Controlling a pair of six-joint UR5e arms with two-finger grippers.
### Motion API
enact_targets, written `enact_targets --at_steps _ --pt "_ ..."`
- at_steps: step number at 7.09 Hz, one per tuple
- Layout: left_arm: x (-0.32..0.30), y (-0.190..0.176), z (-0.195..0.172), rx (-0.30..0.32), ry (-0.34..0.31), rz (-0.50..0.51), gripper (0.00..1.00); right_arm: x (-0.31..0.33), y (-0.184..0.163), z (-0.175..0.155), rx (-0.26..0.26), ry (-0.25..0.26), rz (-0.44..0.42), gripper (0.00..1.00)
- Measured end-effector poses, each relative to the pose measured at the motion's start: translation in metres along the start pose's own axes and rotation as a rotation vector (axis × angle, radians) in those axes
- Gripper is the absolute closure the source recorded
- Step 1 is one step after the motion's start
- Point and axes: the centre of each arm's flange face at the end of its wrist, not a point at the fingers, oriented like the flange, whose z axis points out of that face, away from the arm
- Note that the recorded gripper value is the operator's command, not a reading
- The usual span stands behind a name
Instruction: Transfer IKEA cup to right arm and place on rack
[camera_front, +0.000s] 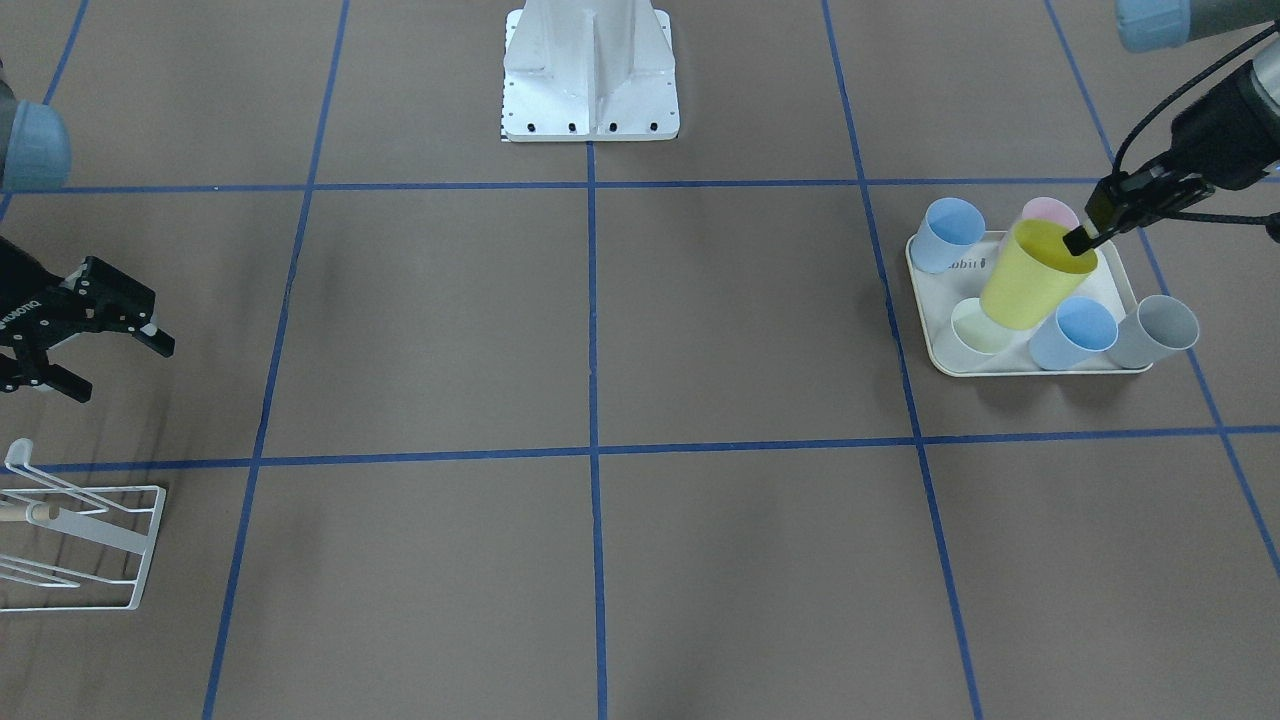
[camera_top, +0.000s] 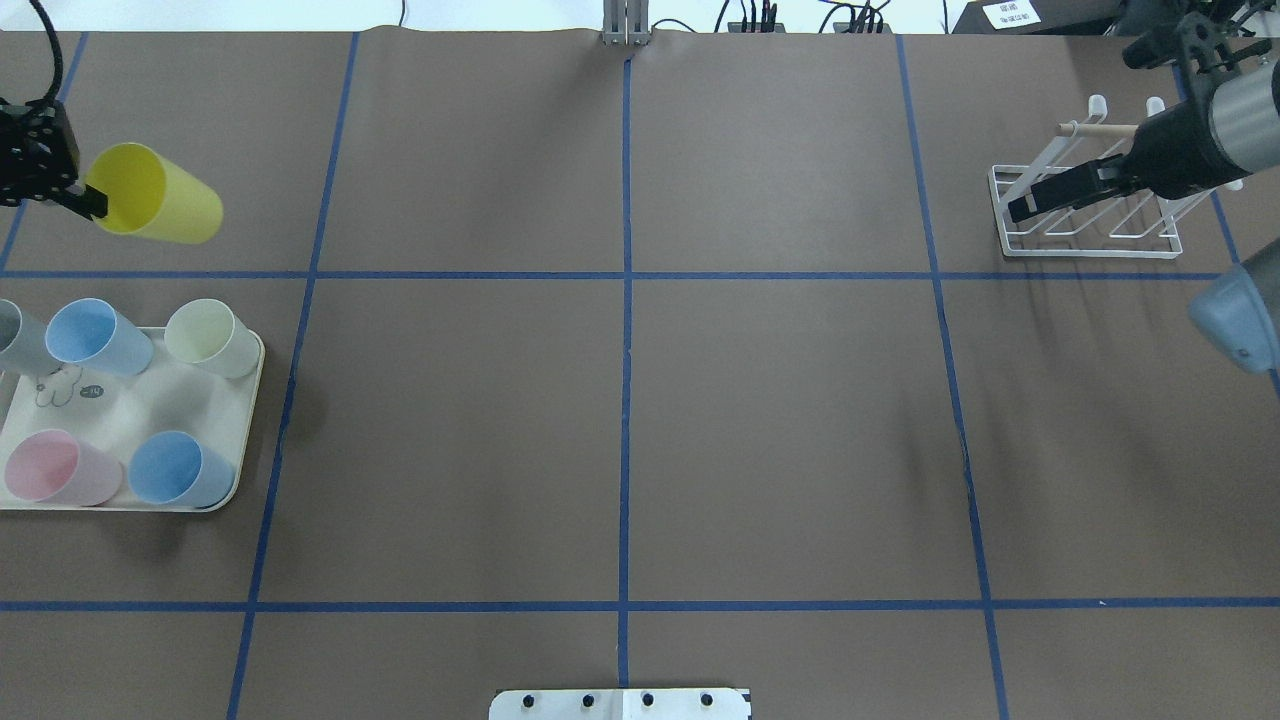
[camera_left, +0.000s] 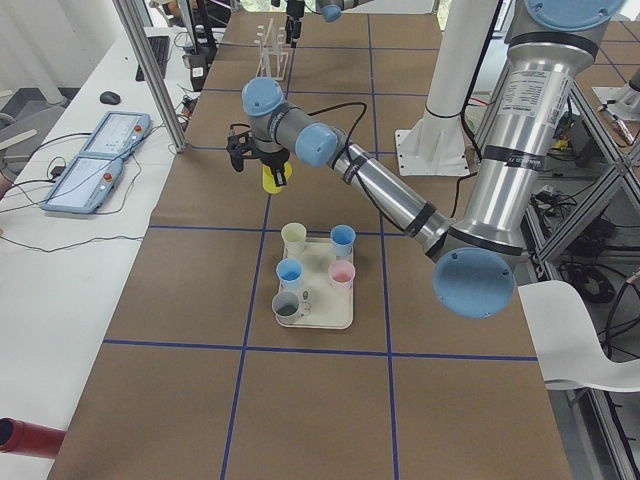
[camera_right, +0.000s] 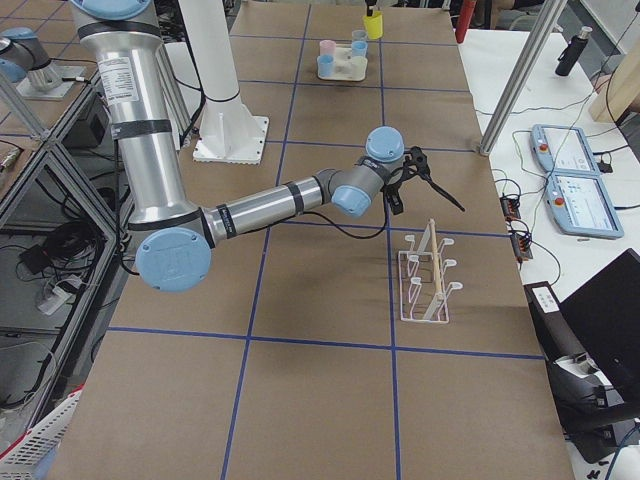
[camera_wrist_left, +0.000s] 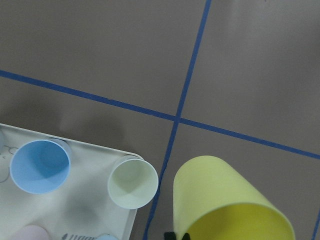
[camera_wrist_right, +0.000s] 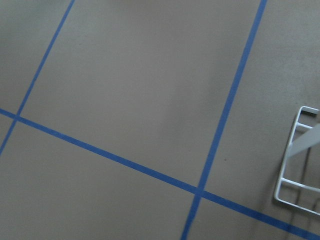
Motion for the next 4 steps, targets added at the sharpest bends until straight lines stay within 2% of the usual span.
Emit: enact_targets --at_steps 2,4 --pt "0.028 0.007 0.022 0.018 0.07 -0.036 1.0 -0.04 -0.012 0.016 0.005 -0.025 0.089 0.0" --pt "0.042 0.006 0.052 0.075 0.156 -0.067 1.0 -0.078 -0.018 0.03 0.018 -0.057 0.166 0.0"
